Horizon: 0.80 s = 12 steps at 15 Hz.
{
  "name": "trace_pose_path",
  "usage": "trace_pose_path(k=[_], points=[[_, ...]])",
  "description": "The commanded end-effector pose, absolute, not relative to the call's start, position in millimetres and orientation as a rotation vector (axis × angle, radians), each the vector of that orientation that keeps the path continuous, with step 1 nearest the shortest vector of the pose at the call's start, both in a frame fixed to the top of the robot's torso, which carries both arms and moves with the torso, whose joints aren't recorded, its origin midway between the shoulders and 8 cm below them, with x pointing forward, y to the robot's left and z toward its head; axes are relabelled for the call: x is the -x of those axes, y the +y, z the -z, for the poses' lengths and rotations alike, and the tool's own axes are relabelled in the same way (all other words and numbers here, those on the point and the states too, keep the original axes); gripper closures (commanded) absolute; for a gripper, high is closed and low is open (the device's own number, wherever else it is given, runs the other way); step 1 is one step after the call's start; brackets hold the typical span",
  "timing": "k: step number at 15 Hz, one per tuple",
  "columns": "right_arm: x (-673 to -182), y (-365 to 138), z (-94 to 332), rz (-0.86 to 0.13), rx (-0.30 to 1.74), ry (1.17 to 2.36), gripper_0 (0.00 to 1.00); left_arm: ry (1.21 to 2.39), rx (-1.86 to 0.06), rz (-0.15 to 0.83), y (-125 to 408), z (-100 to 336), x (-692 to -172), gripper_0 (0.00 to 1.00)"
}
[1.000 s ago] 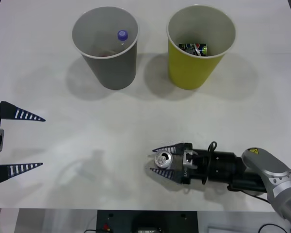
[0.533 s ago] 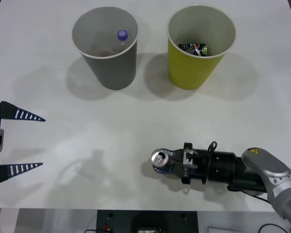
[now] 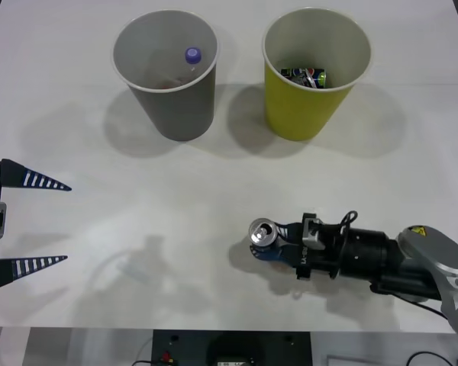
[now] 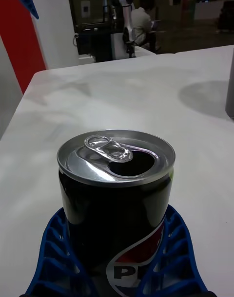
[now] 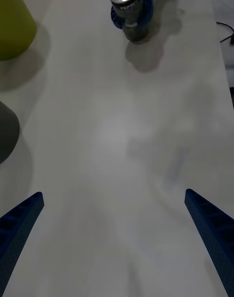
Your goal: Put the can into the green bin and the plastic bottle into the gray bin
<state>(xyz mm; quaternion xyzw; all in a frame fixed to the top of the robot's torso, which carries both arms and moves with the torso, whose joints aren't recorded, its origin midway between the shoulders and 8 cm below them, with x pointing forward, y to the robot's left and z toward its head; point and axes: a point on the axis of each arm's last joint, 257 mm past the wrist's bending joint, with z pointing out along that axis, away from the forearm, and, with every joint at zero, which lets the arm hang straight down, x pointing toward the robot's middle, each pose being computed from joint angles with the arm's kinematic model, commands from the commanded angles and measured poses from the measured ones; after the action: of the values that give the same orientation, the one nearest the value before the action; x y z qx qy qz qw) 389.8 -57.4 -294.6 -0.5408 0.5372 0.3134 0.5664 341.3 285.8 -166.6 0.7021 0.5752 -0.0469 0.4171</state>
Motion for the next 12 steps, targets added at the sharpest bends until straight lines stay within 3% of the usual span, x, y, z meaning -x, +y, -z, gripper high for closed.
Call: trace_pose_path(k=[1,8,12], points=[[-390,-68,281,-0.702,1.239,1.351,1.0,1.444,-1.762,0.118,286,167,-341,0.0],[-427,-115,262,-0.585,1.088,1.609,1.0,1.444,-1.762,0.118,286,167,-341,0.0],[-432,-133,240,-0.638,0.961,1.749,1.0,1.444,-1.762,0.118,286,167,-341,0.0]])
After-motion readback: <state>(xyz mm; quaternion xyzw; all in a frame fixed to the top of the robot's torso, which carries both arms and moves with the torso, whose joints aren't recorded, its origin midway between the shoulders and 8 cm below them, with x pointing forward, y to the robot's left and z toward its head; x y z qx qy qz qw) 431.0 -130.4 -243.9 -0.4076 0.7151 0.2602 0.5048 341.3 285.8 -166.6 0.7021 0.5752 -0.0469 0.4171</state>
